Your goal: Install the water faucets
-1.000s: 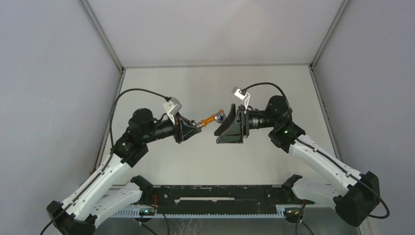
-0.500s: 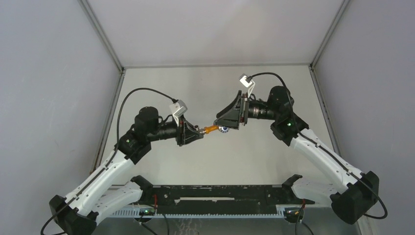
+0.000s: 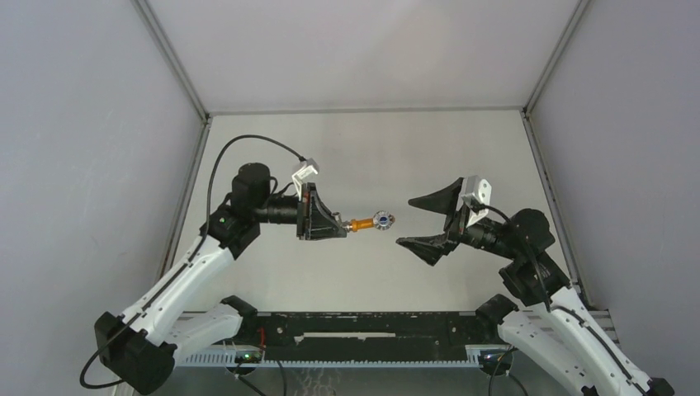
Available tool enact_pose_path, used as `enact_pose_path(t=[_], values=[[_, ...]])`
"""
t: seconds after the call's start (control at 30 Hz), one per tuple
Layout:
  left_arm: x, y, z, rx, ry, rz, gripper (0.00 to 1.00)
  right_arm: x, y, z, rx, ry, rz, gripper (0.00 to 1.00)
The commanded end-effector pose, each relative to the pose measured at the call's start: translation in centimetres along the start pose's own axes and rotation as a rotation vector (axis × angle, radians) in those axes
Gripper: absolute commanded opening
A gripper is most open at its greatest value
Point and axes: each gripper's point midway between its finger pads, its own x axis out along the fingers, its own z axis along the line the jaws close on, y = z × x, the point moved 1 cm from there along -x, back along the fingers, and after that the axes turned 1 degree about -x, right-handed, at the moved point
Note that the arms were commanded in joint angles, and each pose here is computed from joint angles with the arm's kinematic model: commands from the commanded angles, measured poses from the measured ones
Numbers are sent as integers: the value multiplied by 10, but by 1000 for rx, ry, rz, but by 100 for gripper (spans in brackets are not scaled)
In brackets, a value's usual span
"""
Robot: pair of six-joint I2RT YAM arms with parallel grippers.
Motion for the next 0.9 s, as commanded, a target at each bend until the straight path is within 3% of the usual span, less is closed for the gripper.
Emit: enact_pose_path(t=[0.0, 0.53, 0.73, 0.87], values=[[-10, -25, -43, 45, 167, 9, 0, -1, -9, 8, -175, -79, -27, 100], [-14, -30, -54, 43, 209, 19, 0, 39, 9, 32, -127, -295, 23, 96], [-13, -28, -55, 41, 216, 24, 0, 48, 3, 28, -108, -266, -6, 74], [-13, -28, -54, 38, 218, 27, 0, 52, -4, 19, -61, -196, -32, 43]])
